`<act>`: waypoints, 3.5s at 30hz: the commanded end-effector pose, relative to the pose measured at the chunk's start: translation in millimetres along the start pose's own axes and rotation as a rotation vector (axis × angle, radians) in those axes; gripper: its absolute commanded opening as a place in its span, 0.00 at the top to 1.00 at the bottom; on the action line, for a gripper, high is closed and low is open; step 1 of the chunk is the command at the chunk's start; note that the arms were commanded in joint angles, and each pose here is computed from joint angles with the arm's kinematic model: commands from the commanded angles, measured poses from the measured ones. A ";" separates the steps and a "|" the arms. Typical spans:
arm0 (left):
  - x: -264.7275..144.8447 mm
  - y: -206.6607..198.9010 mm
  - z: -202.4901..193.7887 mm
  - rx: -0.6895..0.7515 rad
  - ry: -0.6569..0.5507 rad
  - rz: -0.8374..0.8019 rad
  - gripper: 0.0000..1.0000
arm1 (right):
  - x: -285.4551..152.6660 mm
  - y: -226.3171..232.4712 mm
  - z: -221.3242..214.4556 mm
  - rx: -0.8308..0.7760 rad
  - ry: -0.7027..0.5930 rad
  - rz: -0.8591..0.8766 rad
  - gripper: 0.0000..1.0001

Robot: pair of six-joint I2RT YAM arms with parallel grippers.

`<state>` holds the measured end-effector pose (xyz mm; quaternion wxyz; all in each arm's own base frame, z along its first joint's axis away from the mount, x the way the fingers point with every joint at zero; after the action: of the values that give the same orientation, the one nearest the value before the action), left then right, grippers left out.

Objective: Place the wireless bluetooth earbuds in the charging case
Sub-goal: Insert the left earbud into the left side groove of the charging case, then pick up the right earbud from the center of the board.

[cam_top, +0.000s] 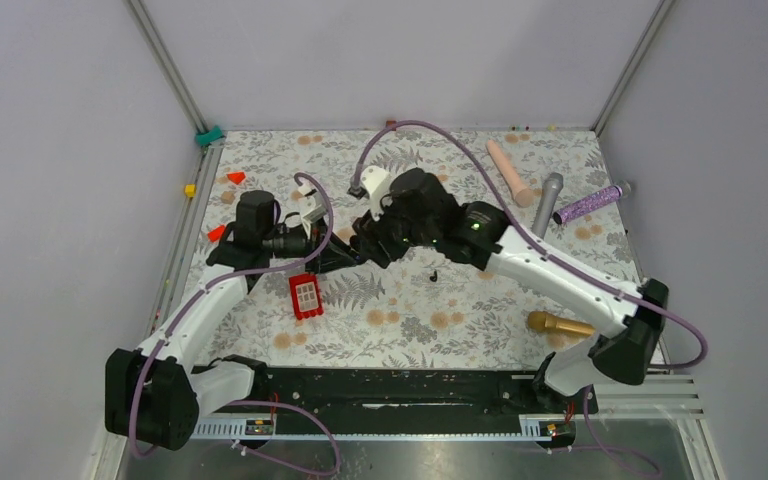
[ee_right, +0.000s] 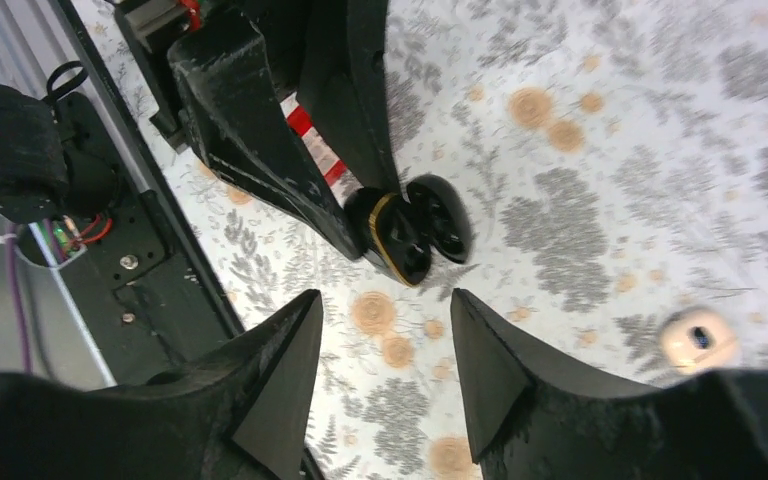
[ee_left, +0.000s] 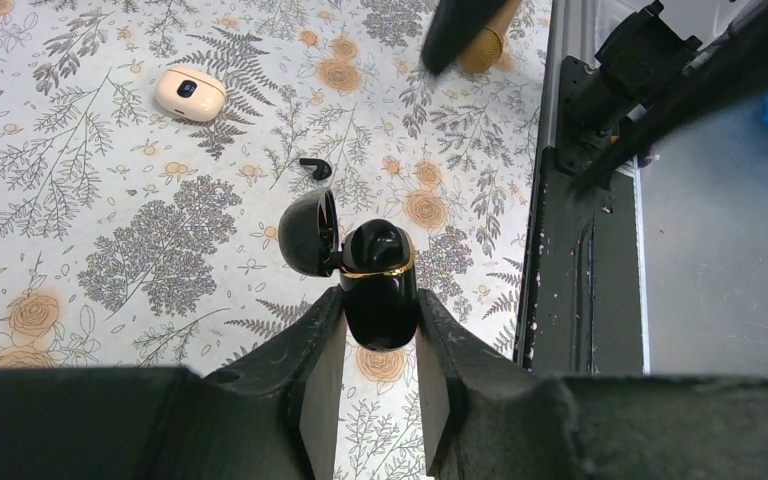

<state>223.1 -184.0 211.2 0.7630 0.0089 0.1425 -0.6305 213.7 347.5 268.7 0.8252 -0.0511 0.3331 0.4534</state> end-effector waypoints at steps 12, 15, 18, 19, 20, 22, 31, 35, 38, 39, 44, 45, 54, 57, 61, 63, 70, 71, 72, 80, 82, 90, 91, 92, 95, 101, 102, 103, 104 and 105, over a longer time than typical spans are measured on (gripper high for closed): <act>-8.7 -7.7 20.9 0.133 -0.045 0.002 1.00 | -33.5 -148.5 -63.0 0.089 0.009 -0.353 0.40; -9.7 -7.5 21.4 0.135 -0.046 0.006 1.00 | -14.4 -164.2 -89.0 0.065 0.098 -0.403 0.37; -10.1 -6.7 20.7 0.133 -0.046 0.008 1.00 | 3.6 -171.4 -112.3 0.051 0.203 -0.397 0.31; -10.0 -6.9 20.4 0.131 -0.045 0.007 1.00 | 8.1 -172.4 -119.1 0.048 0.239 -0.391 0.31; -9.9 -6.6 20.3 0.131 -0.045 0.007 1.00 | 12.1 -173.0 -125.2 0.045 0.274 -0.388 0.30; -9.7 -5.9 19.4 0.129 -0.044 0.006 1.00 | 19.0 -171.5 -139.2 0.037 0.345 -0.375 0.29; -10.0 -4.9 18.9 0.124 -0.043 0.008 1.00 | 37.8 -157.2 -163.8 -0.114 0.491 -0.369 0.27; -10.0 -4.6 18.5 0.121 -0.043 0.007 1.00 | 44.2 -164.4 -166.8 -0.187 0.521 -0.447 0.26; -10.2 -4.5 18.9 0.121 -0.044 0.007 1.00 | 48.3 -173.3 -170.4 -0.216 0.546 -0.498 0.25; -10.1 -4.8 19.1 0.122 -0.044 0.005 1.00 | 49.2 -176.0 -172.1 -0.220 0.556 -0.511 0.25; -9.7 -4.3 18.1 0.116 -0.043 0.002 1.00 | 53.5 -181.9 -176.8 -0.233 0.584 -0.538 0.24; -9.5 -4.8 18.3 0.117 -0.044 0.000 1.00 | 53.7 -183.2 -176.6 -0.237 0.585 -0.546 0.24; -9.4 -4.7 18.5 0.116 -0.044 -0.003 1.00 | 45.1 -201.2 -166.1 -0.306 0.564 -0.675 0.23; -9.8 -4.7 18.7 0.115 -0.045 -0.002 1.00 | 42.8 -203.9 -163.5 -0.313 0.561 -0.690 0.23; -9.7 -5.1 18.4 0.114 -0.045 -0.004 1.00 | 36.9 -205.2 -159.0 -0.300 0.543 -0.685 0.23; -9.9 -4.9 18.3 0.114 -0.046 -0.003 1.00 | 32.0 -206.1 -156.0 -0.285 0.534 -0.677 0.23; -9.5 -4.8 18.1 0.111 -0.045 -0.008 1.00 | 18.5 -218.0 -152.4 -0.224 0.522 -0.699 0.23; -9.6 -5.0 18.4 0.112 -0.046 -0.008 1.00 | 18.3 -219.0 -152.4 -0.217 0.522 -0.700 0.23; -9.9 -4.5 18.4 0.113 -0.046 -0.006 1.00 | 18.2 -218.6 -152.4 -0.209 0.522 -0.693 0.23; -10.0 -4.3 17.7 0.109 -0.046 -0.007 1.00 | 31.0 -179.5 -149.0 -0.013 0.446 -0.467 0.27; -9.9 -4.2 17.8 0.109 -0.046 -0.008 1.00 | 33.5 -177.1 -148.8 0.022 0.438 -0.460 0.28; -9.9 -4.6 18.1 0.110 -0.047 -0.009 1.00 | 45.1 -189.9 -164.7 0.020 0.468 -0.519 0.37; -9.9 -4.7 18.2 0.110 -0.047 -0.010 1.00 | 46.6 -191.2 -165.7 0.016 0.467 -0.523 0.38; -10.2 -4.5 18.1 0.110 -0.047 -0.009 1.00 | 46.4 -191.6 -166.5 0.014 0.475 -0.522 0.39; -10.4 -4.9 18.6 0.112 -0.049 -0.010 1.00 | 46.1 -190.1 -166.2 0.006 0.472 -0.510 0.42; -10.5 -5.2 18.7 0.110 -0.049 -0.011 1.00 | 46.9 -189.6 -172.2 -0.006 0.499 -0.498 0.42; -10.5 -5.2 19.0 0.111 -0.049 -0.011 1.00 | 47.7 -188.8 -173.1 0.001 0.505 -0.492 0.42; -10.5 -4.7 19.0 0.110 -0.049 -0.010 1.00 | 48.3 -187.4 -173.1 0.008 0.510 -0.486 0.42; -10.3 -4.7 18.9 0.110 -0.049 -0.010 1.00 | 49.6 -186.0 -173.3 0.019 0.514 -0.478 0.42; -10.3 -4.7 19.0 0.109 -0.049 -0.011 1.00 | 50.2 -184.2 -174.2 0.032 0.524 -0.471 0.42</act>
<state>220.5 -177.7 222.2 0.7691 0.0280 0.1132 -0.6284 290.4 203.5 66.7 0.8038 -0.2393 0.5021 0.2112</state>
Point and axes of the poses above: each gripper's point midway between its finger pads, its own x axis out along the fingers, its own y axis along the line the jaws close on, z = x × y, the point moved 3 cm from there along -x, back along the fingers, and after that the axes turned 8 degrees about x, right-handed, at the moved point
